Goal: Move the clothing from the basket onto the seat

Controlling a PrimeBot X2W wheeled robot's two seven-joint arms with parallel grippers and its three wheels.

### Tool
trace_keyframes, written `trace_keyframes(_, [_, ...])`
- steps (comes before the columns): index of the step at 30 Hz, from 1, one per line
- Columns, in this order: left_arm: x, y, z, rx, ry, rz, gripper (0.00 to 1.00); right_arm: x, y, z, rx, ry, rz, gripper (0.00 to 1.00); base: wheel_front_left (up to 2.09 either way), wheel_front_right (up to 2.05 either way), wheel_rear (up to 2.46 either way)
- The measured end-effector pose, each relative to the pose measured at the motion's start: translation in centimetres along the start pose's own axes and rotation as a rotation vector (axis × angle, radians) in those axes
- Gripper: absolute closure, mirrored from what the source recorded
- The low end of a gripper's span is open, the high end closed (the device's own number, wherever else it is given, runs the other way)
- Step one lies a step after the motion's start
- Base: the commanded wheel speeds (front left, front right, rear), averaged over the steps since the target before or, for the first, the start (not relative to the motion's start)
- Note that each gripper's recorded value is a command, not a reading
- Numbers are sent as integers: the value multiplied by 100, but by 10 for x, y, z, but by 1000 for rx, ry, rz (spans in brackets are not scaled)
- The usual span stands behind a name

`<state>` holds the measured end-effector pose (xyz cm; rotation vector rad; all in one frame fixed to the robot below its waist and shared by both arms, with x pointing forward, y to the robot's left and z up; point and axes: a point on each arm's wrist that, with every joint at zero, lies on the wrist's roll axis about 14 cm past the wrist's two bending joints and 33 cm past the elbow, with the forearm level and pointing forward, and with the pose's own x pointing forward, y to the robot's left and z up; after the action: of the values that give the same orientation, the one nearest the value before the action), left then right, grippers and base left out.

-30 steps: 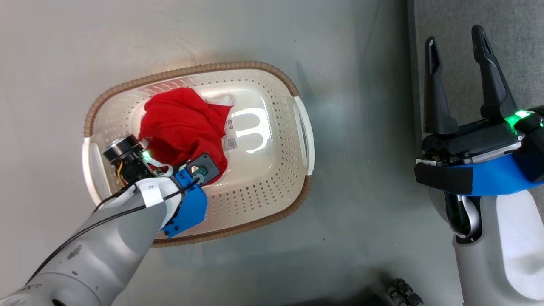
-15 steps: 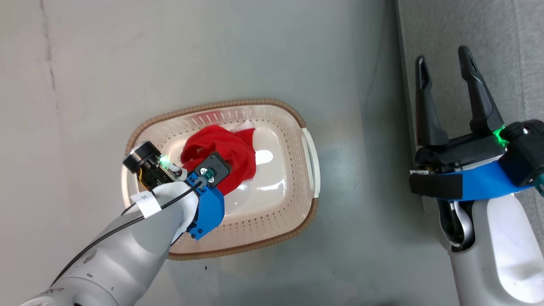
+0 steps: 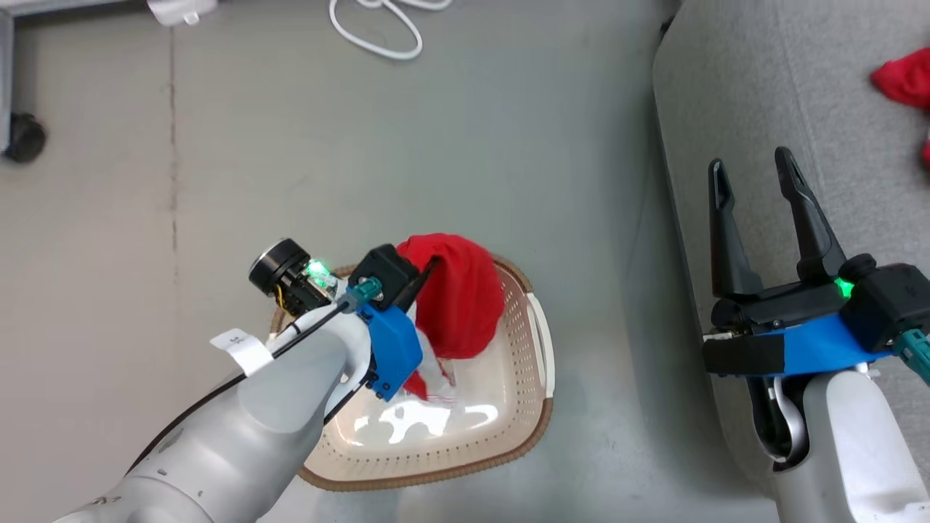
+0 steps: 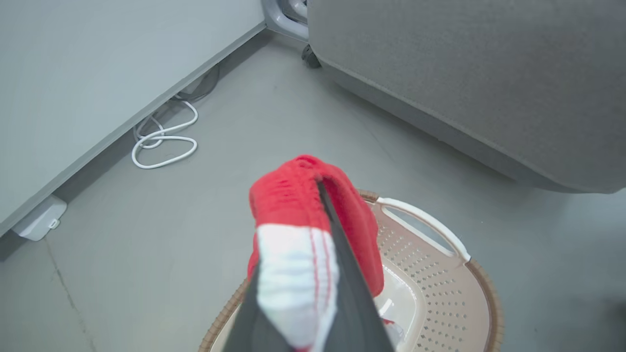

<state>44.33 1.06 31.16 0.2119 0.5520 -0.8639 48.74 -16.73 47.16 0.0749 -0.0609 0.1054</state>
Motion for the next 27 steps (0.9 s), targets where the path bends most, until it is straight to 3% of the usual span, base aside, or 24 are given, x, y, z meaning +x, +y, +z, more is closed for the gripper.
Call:
trace_keyframes(15, [-58, 12, 155, 72, -449, 129, 100, -24, 12, 45, 24, -83, 15, 0, 0, 0, 0])
trace_keyframes(27, [-104, -11, 240, 140, -709, 139, 100, -41, 15, 68, 49, -131, 14, 0, 0, 0, 0])
